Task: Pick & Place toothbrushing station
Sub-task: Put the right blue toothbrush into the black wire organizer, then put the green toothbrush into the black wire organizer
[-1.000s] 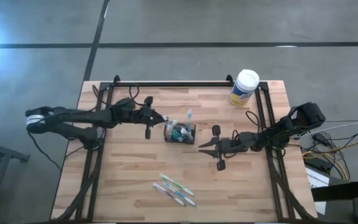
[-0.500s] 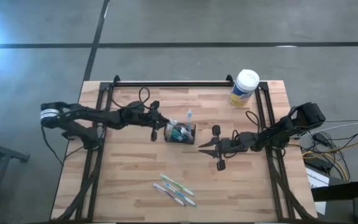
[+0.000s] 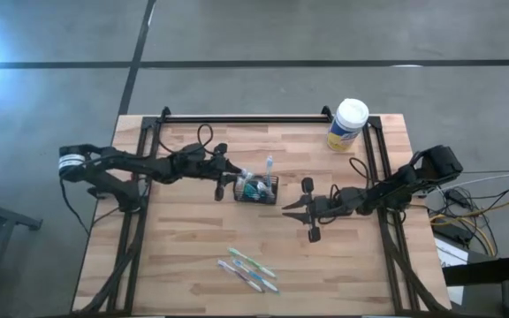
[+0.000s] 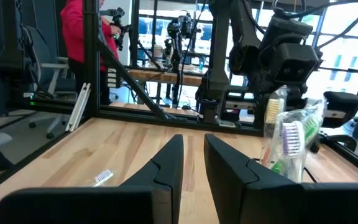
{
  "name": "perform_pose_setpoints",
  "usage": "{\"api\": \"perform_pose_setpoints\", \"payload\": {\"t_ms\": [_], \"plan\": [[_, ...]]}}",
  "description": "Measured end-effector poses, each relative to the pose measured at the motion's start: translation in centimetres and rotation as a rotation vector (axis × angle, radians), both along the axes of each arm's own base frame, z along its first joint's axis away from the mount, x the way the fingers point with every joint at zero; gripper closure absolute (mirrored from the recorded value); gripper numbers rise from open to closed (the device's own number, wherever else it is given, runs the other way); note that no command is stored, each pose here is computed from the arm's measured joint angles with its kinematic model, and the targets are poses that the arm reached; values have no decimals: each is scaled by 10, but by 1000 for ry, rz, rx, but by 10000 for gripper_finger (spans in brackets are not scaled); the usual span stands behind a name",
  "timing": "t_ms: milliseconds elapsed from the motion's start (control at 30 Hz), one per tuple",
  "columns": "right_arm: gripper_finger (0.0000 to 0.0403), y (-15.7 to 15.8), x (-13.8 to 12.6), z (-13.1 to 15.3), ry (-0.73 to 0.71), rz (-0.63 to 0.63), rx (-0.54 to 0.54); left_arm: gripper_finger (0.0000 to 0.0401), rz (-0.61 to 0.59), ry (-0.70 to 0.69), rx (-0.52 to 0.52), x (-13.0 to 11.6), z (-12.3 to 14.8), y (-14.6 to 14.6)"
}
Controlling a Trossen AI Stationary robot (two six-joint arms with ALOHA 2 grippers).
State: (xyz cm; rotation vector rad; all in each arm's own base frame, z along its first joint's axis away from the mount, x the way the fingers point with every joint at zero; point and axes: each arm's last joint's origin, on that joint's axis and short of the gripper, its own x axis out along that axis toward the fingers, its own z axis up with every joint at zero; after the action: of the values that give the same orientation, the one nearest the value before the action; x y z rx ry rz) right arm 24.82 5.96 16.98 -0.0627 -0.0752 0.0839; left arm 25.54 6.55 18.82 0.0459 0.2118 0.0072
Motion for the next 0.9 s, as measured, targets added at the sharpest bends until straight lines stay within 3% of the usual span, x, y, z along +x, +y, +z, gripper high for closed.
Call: {"api": "perform_pose_setpoints", "payload": {"t_ms": [467, 633, 900], "plan": [[323, 0, 0, -1, 9, 2, 17, 173, -6, 15, -12, -1, 0, -1], [334, 0, 0, -1, 9, 2, 16, 150, -8, 8, -2, -2, 2, -1], [334, 0, 0, -1, 8, 3, 16, 146, -17, -6, 30, -9, 13, -3]]}}
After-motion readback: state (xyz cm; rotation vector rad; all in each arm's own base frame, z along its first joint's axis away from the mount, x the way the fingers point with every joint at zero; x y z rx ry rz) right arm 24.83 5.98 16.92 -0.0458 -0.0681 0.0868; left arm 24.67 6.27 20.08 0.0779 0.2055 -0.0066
